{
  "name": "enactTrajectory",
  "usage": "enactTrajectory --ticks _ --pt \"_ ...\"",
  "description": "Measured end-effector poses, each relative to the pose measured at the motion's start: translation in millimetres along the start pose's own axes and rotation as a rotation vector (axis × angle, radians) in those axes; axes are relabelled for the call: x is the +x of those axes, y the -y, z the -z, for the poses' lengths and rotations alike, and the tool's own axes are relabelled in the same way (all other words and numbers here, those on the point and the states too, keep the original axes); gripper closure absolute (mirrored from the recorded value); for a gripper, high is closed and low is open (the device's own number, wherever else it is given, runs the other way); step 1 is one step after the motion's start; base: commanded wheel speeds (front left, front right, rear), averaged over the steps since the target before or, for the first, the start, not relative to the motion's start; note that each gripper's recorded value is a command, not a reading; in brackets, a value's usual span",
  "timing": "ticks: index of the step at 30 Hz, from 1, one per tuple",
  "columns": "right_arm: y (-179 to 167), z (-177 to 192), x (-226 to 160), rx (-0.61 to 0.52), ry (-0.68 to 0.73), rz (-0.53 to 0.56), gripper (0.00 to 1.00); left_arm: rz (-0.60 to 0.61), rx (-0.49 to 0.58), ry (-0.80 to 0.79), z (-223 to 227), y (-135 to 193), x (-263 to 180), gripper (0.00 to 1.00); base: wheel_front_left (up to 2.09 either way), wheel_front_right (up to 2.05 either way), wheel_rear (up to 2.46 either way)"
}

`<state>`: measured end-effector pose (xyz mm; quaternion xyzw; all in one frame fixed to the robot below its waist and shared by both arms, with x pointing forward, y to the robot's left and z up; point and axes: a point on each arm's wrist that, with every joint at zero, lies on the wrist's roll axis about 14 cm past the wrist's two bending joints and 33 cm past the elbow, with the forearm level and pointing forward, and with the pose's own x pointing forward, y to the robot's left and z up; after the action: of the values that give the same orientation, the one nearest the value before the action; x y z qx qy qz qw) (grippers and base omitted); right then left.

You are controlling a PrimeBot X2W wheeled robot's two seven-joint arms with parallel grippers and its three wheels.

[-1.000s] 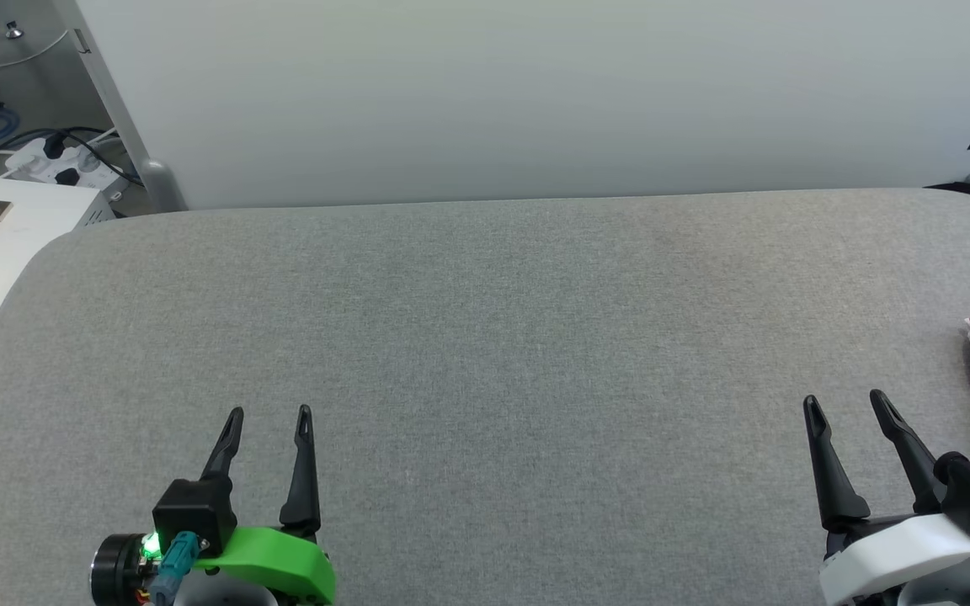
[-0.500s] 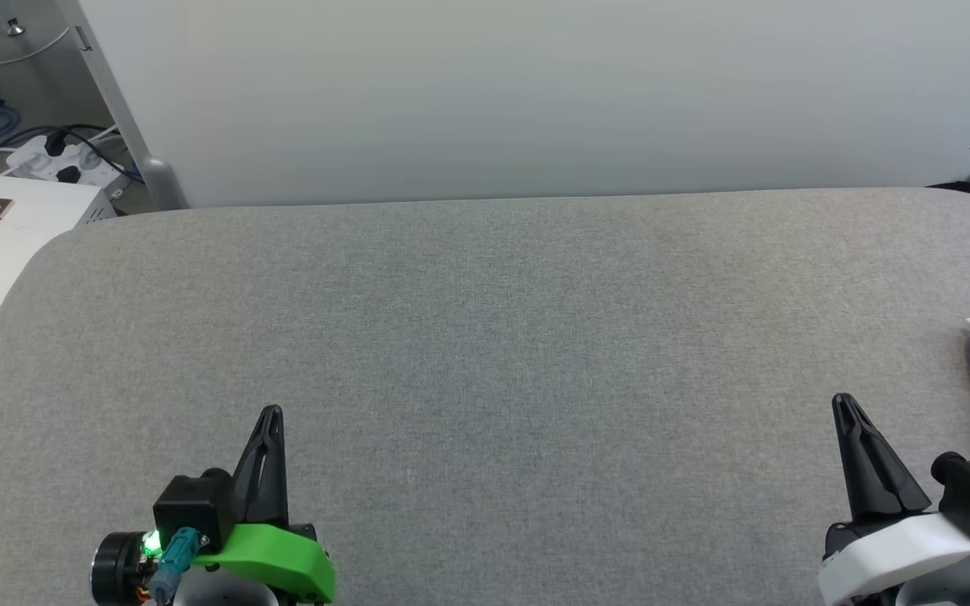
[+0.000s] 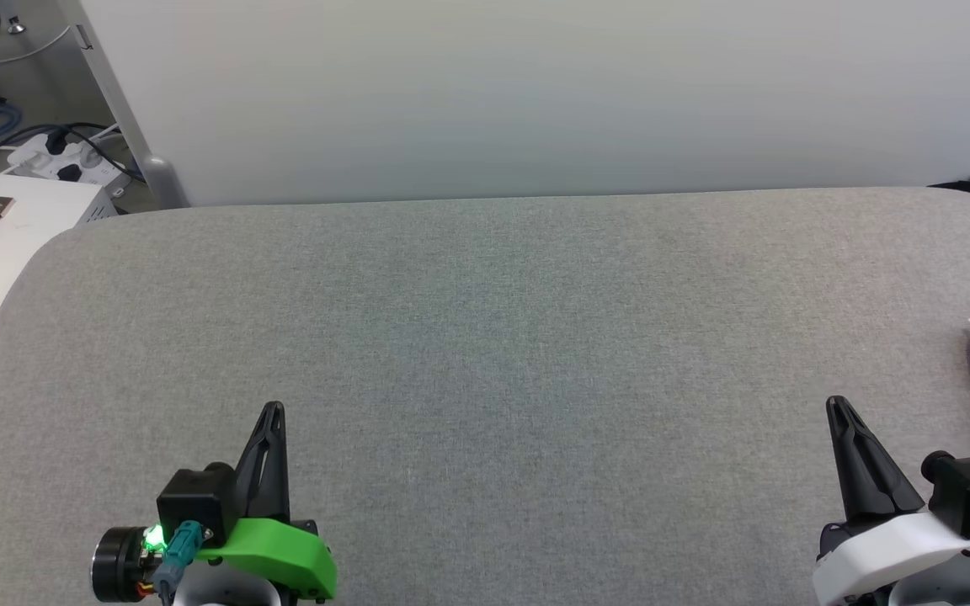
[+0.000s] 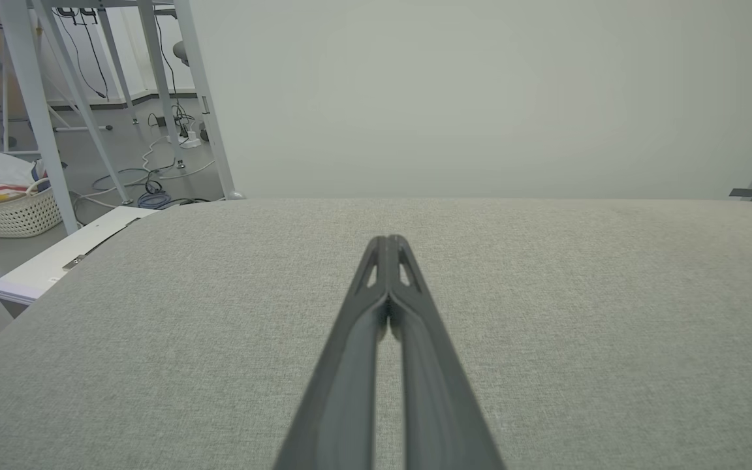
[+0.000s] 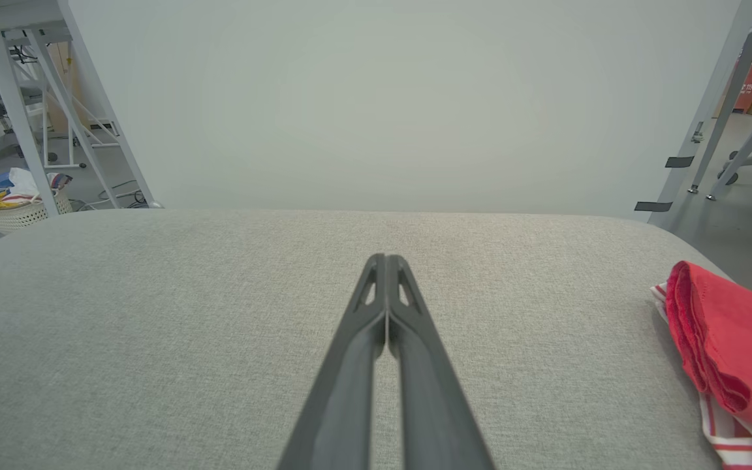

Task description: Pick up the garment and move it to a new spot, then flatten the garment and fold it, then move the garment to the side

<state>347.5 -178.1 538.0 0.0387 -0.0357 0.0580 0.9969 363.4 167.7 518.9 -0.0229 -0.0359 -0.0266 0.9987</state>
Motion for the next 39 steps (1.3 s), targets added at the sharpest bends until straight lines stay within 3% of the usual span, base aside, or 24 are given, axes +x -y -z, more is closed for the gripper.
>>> enactTrajectory --ticks 39 --pt "-4.8 7.6 7.8 -0.048 -0.037 -0.005 1.00 -0.020 0.036 -0.020 -4.3 -3.4 4.1 1.00 0.00 0.00 0.00"
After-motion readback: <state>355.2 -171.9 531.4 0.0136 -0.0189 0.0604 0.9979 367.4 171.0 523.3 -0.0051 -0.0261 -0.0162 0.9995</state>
